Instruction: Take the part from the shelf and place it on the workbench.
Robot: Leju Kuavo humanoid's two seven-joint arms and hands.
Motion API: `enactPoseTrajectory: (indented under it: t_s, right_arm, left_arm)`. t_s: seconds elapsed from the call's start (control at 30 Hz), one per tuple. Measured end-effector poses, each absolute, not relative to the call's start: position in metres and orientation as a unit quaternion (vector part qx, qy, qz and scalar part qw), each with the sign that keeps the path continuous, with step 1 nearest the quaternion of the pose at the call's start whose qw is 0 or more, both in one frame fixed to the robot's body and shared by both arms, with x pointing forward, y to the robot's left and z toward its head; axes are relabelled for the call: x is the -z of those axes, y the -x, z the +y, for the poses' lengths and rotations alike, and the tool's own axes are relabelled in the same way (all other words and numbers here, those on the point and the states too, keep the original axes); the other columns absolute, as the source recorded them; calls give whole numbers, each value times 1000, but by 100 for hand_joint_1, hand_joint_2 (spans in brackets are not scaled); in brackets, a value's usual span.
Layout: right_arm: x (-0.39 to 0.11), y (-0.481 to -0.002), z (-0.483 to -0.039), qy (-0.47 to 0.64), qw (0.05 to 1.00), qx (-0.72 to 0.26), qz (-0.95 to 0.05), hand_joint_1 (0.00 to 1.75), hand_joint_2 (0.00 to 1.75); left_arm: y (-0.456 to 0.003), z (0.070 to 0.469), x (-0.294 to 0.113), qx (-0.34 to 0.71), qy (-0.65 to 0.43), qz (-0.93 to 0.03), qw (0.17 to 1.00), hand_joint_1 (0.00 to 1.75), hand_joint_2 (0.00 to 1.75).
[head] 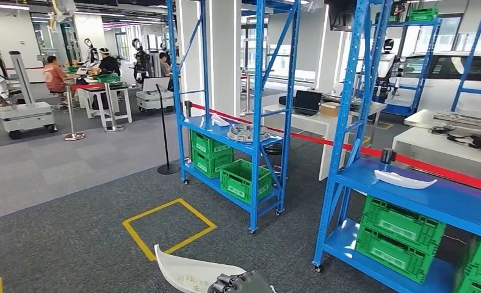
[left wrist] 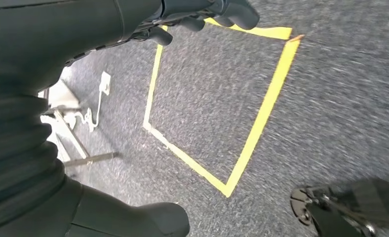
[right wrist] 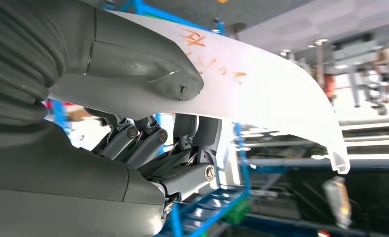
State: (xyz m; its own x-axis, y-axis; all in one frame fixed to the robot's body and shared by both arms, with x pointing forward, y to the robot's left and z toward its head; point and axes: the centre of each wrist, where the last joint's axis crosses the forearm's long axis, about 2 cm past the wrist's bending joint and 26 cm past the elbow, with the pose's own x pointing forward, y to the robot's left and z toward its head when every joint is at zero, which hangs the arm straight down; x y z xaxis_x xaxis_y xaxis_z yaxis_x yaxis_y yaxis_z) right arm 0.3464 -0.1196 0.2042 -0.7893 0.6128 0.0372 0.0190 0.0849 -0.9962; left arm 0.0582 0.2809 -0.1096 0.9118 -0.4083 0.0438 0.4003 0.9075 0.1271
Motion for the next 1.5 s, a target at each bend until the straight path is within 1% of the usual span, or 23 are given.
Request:
enactPoseTrajectory:
  t_s: [0.17, 0.83, 1.2, 1.5]
  right_arm:
    - [-192, -340, -122, 232, 245, -644, -687, 175, 175]
    - [-189, -335, -124, 253, 239, -646, -680, 175, 175]
    - [-168, -316, -142, 271, 270, -646, -661, 175, 175]
    - [-172, -304, -147, 279, 267, -639, -665, 175, 175]
  left_arm:
    - [-58, 283, 110, 205, -59, -37, 976, 0, 175]
    - [-76, 287, 107, 215, -62, -57, 973, 0, 175]
    - [-74, 291, 107, 233, -67, -38, 969, 0, 175]
    - [-73, 283, 107, 243, -59, -45, 967, 0, 175]
